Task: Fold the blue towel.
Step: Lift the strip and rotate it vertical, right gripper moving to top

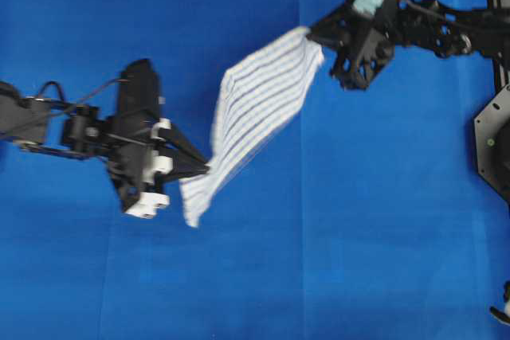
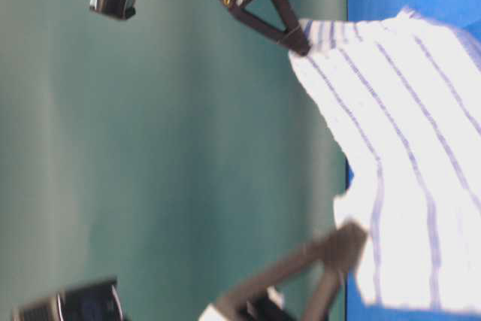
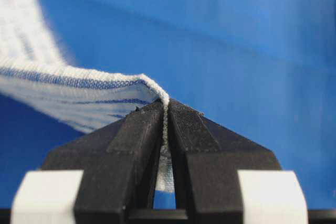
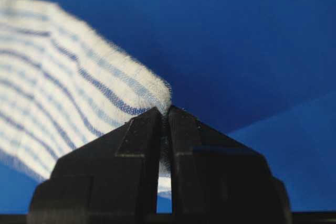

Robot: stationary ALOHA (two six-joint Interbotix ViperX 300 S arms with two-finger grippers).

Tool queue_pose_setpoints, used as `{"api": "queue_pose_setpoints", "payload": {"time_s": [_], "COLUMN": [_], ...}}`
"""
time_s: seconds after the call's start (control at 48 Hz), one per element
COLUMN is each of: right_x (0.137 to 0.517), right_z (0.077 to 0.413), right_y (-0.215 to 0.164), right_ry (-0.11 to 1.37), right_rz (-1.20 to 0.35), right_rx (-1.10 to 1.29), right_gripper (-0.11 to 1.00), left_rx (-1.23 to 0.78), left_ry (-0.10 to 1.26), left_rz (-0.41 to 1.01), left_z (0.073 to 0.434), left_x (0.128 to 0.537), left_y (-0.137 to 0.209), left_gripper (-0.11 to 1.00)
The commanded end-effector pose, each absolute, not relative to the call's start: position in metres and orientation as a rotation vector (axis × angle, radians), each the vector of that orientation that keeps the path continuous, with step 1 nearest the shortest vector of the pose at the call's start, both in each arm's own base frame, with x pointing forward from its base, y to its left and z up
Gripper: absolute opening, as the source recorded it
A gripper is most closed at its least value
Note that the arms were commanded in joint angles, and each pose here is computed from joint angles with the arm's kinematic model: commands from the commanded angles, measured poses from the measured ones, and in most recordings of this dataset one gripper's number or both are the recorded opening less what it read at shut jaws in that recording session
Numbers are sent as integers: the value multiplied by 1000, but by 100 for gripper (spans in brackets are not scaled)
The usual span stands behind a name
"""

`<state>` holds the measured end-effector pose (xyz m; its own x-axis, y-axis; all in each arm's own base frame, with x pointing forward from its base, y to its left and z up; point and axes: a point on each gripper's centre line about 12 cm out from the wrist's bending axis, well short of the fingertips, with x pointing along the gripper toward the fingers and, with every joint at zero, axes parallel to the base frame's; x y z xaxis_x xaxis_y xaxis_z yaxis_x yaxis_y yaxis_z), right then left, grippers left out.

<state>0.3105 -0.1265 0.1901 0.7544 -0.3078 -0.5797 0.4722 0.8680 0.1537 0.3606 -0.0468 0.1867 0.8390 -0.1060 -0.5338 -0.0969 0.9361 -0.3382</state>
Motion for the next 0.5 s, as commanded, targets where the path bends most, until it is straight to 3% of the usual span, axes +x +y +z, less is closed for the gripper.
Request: {"api": "queue_pose_setpoints", "payload": {"time_s": [0.0, 0.479], "right_x": [319, 325], "right_z": [207, 223], "right_y": [-138, -167], "right_ry": [526, 495], "right_rz": [-443, -486], "right_rx": [272, 199], "right_gripper": [4, 4], "left_rx": [-371, -380], "left_ry": [524, 408], "left_rz": [-19, -46], "left_z": [202, 218], "left_x": [383, 463], "left_y": [-51, -63], "left_gripper": [3, 3]}}
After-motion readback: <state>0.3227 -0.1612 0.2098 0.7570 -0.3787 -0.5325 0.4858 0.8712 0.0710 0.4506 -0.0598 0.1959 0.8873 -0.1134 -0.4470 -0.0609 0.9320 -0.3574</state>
